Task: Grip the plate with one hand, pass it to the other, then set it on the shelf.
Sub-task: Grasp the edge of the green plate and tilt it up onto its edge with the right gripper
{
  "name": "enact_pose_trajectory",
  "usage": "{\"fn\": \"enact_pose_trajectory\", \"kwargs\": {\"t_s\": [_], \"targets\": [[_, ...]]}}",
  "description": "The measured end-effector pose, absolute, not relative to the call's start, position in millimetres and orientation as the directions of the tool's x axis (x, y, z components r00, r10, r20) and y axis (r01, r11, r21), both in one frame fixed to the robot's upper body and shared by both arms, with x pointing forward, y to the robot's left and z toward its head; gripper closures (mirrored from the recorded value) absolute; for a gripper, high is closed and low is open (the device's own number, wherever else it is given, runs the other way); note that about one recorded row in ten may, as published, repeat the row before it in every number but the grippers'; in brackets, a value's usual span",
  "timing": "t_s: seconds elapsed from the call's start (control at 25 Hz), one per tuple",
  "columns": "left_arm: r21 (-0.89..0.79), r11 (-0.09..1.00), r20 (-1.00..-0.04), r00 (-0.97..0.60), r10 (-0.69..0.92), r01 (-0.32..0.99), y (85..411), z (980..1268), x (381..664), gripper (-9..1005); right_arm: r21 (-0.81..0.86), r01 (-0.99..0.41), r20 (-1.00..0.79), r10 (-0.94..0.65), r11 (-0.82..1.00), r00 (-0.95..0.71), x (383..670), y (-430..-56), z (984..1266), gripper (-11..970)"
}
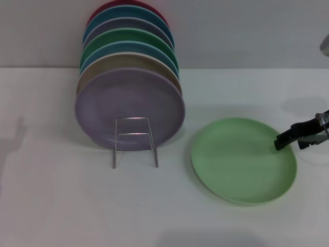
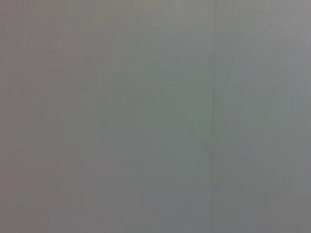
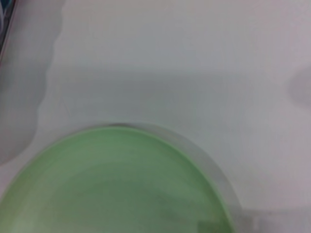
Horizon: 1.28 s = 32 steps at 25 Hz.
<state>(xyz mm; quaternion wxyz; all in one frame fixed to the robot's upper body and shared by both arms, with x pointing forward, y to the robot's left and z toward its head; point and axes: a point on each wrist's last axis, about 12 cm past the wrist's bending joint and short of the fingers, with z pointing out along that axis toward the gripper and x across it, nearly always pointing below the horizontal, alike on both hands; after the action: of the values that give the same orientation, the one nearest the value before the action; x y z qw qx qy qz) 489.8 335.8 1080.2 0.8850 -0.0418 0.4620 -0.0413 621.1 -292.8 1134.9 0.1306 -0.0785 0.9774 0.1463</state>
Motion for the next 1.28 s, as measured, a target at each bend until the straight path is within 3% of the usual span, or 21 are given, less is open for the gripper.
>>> {"fn": "enact_pose_trajectory", "kwargs": {"t_s": [1.04, 1.28], "targets": [[-0.112, 0.993, -0.813, 0.572, -0.109, 0.031, 337.0, 1079.0, 485.4, 154, 0.262, -0.199, -0.279, -0.123, 0.944, -0.952, 621.2, -288.1, 1122.2, 288], [-0.110, 0.993, -0.810, 0.576, -0.108, 0.030, 337.4, 1079.0, 484.0, 154, 0.266, -0.200, -0.270, -0.126, 0.943, -0.955, 621.9, -285.7, 1120.9, 468]]}}
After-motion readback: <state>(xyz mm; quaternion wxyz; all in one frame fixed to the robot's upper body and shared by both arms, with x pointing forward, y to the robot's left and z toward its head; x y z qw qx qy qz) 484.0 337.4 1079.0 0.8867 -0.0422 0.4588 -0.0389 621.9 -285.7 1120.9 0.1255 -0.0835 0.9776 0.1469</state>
